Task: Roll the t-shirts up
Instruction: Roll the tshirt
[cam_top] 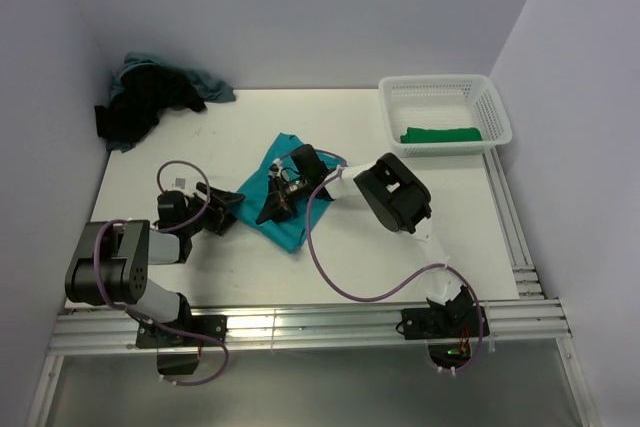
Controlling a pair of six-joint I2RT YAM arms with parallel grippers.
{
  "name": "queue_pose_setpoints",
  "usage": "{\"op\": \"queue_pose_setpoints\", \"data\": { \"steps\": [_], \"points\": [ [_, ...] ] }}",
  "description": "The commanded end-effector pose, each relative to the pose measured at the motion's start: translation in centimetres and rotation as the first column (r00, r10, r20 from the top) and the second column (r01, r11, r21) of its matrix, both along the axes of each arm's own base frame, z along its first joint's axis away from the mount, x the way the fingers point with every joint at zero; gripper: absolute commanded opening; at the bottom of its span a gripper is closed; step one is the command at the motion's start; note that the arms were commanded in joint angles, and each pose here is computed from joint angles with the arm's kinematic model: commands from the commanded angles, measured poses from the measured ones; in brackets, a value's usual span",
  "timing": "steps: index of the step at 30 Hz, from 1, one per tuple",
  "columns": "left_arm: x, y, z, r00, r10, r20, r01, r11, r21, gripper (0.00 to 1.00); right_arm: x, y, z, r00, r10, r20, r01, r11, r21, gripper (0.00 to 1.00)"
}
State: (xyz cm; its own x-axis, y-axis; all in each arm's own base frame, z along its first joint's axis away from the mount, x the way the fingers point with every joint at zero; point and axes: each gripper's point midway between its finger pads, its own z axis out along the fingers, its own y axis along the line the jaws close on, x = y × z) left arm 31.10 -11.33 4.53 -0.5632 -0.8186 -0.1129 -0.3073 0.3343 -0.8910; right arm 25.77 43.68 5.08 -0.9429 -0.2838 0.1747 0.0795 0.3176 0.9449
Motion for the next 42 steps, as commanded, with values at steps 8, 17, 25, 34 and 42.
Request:
{"op": "queue_pose_setpoints", "data": {
  "steps": [8, 17, 25, 34, 42],
  "points": [
    [2.4, 0.4, 0.7, 0.997, 0.015, 0.078, -0.017, 0.999, 0.032, 0.70, -0.9, -1.2, -3.1, 0.982, -0.053, -0.180, 0.027, 0.989, -0.147, 0.00],
    [2.9, 0.0, 0.2, 0.997, -0.013, 0.079, 0.010, 1.000, 0.029, 0.50, -0.8, -0.9, -3.1, 0.988, -0.037, -0.151, 0.011, 0.985, -0.170, 0.00],
    [3.1, -0.1, -0.6, 0.999, -0.037, 0.013, 0.035, 0.993, 0.112, 0.11, -0.8, -1.1, -3.0, 0.993, -0.022, -0.118, 0.000, 0.983, -0.182, 0.09],
    [3.5, 0.8, -1.3, 0.995, -0.052, -0.088, 0.069, 0.976, 0.205, 0.00, -0.7, -1.8, -1.5, 1.000, 0.023, 0.003, -0.022, 0.980, -0.200, 0.55],
    [3.7, 1.2, -2.4, 0.983, -0.046, -0.175, 0.088, 0.968, 0.236, 0.00, -0.9, -3.4, 0.0, 0.985, 0.080, 0.154, -0.038, 0.965, -0.259, 0.61]
  ]
}}
